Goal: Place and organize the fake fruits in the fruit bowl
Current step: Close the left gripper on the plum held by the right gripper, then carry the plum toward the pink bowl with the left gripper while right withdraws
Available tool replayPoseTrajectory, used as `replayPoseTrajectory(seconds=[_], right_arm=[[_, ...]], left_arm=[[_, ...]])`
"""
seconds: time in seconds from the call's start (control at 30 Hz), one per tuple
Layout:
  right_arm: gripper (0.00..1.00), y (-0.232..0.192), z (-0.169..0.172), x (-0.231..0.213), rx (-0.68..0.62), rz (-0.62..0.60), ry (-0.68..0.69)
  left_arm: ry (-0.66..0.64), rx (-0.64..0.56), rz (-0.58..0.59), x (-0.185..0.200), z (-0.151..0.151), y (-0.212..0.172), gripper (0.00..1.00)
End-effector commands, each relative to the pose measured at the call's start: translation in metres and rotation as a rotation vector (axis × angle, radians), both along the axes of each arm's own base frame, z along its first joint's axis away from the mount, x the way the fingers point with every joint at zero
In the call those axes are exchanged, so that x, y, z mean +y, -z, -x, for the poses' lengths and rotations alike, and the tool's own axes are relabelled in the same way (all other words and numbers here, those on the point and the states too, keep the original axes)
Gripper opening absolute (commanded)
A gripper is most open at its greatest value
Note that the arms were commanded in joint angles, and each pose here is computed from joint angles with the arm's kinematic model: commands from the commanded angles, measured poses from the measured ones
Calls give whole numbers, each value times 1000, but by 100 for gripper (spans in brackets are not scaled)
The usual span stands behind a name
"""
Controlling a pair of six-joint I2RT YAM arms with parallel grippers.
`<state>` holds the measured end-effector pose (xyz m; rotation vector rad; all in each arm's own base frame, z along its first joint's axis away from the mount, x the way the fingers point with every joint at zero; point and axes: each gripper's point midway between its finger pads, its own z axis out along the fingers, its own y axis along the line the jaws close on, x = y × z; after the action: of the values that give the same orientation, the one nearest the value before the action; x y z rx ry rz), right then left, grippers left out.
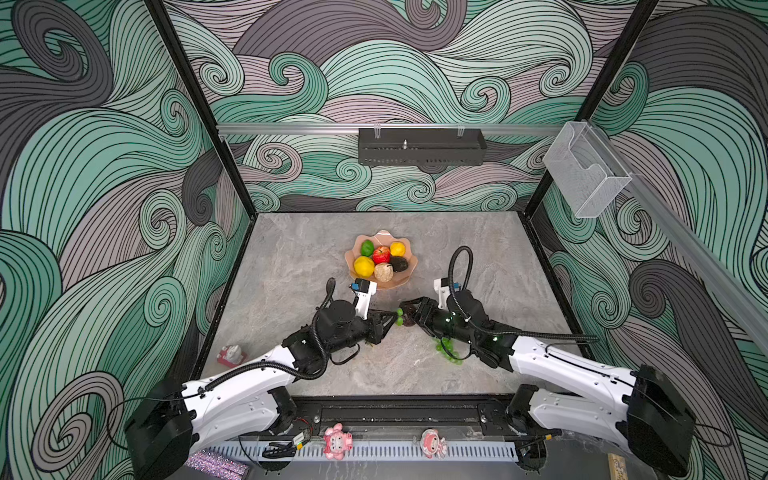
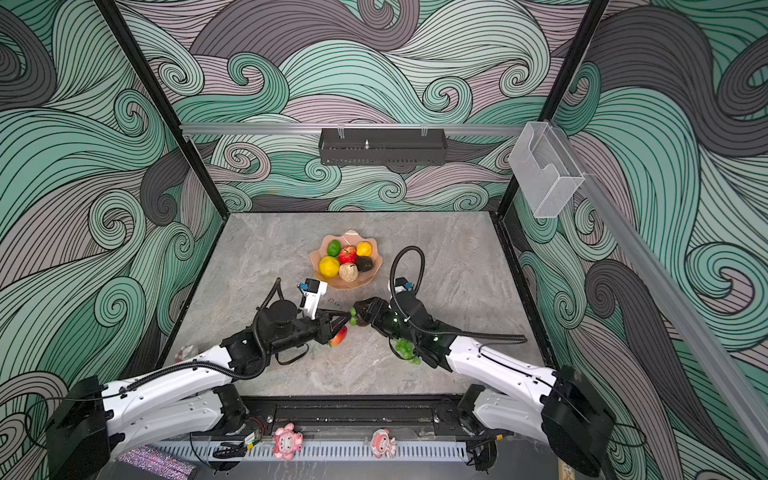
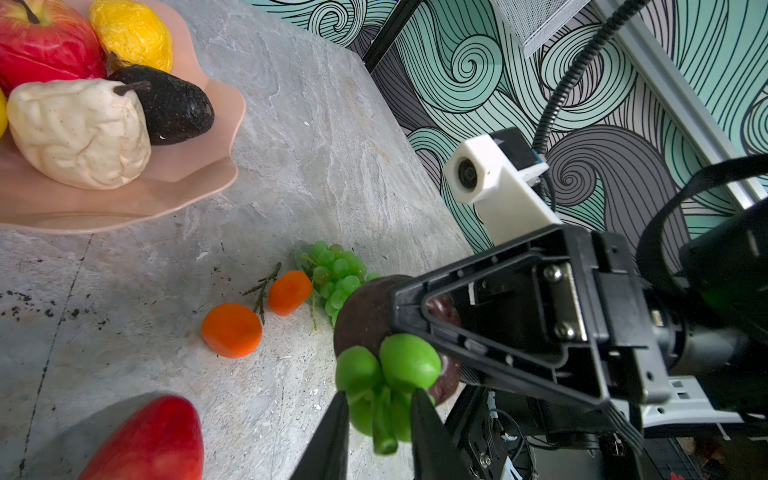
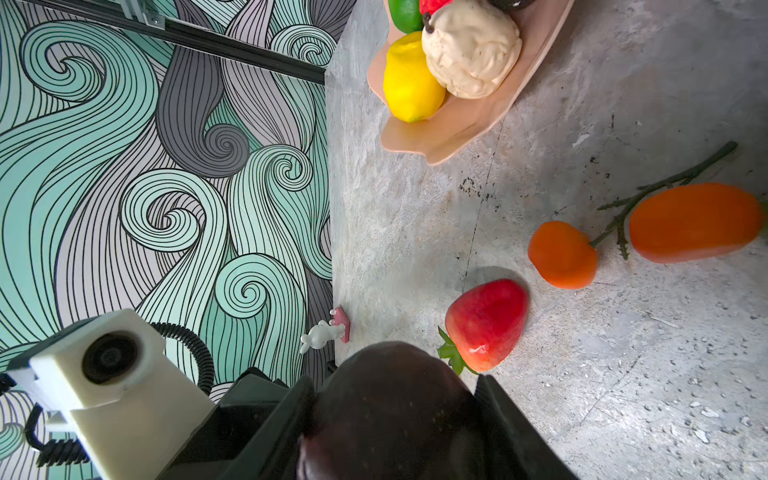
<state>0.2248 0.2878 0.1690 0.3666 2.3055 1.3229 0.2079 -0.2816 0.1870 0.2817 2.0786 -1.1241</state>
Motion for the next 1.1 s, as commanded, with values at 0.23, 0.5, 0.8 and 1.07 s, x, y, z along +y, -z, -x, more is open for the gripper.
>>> replayPoseTrajectory(seconds=[0.23,0.5,0.8,1.07], right_arm=[[56,-6,-4,-5,-31,-11,44],[55,-8,-2,-1,-33,-22,26],[56,-6,-2,0,-30,-19,22],[68,-1,-3,-5,-38,42,24]], left_arm=[[19,-9,34,-4,6,-8,30],[11,-10,29,-4,4,-7,24],[10,-6,17,-4,2,-5,12],[-18,-29,-77,2,-4,-7,6]])
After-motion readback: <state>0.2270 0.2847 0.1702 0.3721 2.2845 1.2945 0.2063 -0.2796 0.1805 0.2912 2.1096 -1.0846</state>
